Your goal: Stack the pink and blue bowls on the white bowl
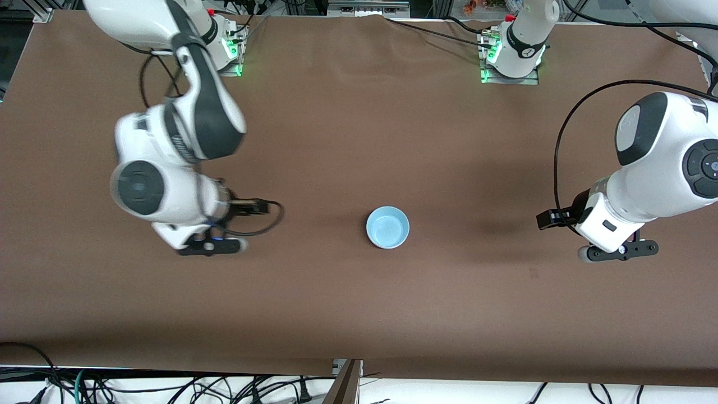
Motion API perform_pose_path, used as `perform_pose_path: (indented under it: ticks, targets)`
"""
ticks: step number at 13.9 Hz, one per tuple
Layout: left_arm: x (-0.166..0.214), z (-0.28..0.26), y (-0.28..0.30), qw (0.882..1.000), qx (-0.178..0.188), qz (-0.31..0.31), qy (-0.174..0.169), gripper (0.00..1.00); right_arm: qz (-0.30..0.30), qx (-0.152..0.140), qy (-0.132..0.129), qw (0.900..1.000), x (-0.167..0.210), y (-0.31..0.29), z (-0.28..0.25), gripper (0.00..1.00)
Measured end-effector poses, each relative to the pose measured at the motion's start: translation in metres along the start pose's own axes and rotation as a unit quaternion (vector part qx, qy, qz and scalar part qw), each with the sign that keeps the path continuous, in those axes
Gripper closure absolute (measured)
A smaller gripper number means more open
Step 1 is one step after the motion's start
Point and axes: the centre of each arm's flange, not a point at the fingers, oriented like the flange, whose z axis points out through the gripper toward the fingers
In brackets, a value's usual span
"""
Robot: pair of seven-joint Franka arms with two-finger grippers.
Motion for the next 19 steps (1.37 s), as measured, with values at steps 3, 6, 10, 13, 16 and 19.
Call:
perform_pose_path:
  ticks: [3, 6, 10, 13, 16, 19]
  targets:
    - [0.0, 0.0, 0.0, 1.0, 0.0, 0.0, 0.0, 0.18, -0.018, -0.015, -0.018, 1.0, -0.026, 0.07, -0.042, 0.0]
    - [0.001, 0.0, -0.002, 1.0, -0.002, -0.002, 0.004, 0.18, 0.003, -0.013, -0.002, 1.0, -0.058, 0.109, -0.085, 0.0]
    - [0.002, 0.0, -0.004, 1.0, -0.003, -0.003, 0.006, 0.17, 0.021, 0.004, 0.029, 0.999, -0.121, 0.165, -0.138, 0.0]
    - [0.003, 0.001, -0.004, 1.0, -0.003, -0.003, 0.006, 0.17, 0.013, -0.016, 0.027, 0.999, -0.153, 0.173, -0.147, 0.0]
    - [0.003, 0.002, -0.004, 1.0, -0.003, -0.003, 0.006, 0.16, 0.0, -0.027, 0.011, 1.0, -0.163, 0.163, -0.136, 0.0]
    - [0.003, 0.002, -0.005, 1.0, -0.003, -0.003, 0.007, 0.13, -0.007, -0.027, 0.007, 1.0, -0.164, 0.155, -0.132, 0.0]
